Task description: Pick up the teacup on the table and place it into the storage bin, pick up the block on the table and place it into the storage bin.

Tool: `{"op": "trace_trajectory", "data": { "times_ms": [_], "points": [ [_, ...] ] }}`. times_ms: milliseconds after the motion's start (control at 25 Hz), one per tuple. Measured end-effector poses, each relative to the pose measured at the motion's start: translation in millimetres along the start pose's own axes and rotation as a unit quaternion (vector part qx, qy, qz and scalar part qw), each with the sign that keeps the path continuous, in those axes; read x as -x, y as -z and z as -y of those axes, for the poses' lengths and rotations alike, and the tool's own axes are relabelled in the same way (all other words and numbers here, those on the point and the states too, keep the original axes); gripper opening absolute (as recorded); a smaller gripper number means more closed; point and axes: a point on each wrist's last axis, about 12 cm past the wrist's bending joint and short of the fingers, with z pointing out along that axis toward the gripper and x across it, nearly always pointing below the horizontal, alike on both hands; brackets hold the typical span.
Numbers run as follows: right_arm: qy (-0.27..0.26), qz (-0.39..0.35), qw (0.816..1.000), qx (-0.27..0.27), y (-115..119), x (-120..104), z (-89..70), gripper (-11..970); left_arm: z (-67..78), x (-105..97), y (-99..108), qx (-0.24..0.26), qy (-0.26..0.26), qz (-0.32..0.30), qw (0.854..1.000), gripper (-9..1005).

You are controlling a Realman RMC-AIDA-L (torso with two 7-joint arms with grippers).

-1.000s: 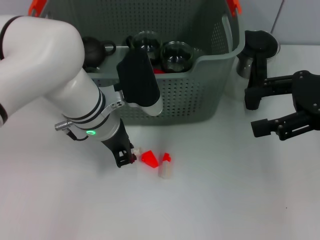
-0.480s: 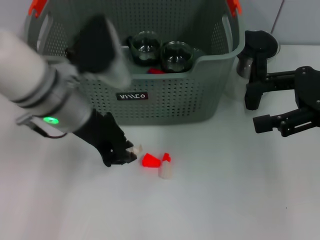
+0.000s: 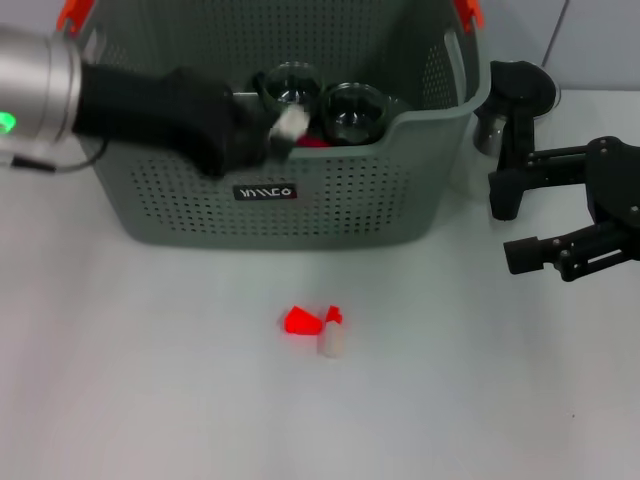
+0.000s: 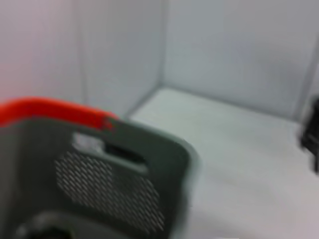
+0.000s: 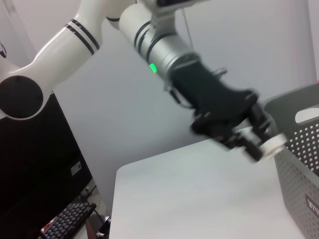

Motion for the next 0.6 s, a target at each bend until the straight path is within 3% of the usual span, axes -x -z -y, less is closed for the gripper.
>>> {"op": "trace_trajectory", "data": {
  "times_ms": [320, 600],
  "points": [
    [-0.005, -0.003, 1.000, -0.001, 1, 0, 0.0, 942, -46.6, 23, -26, 0.099, 0.079, 0.053, 0.991, 233],
    [-0.006, -0.004, 1.000, 0.001, 0, 2, 0.6, 941, -66.8, 26, -47, 0.157, 0.096, 0.011, 0.983, 242]
  ]
}}
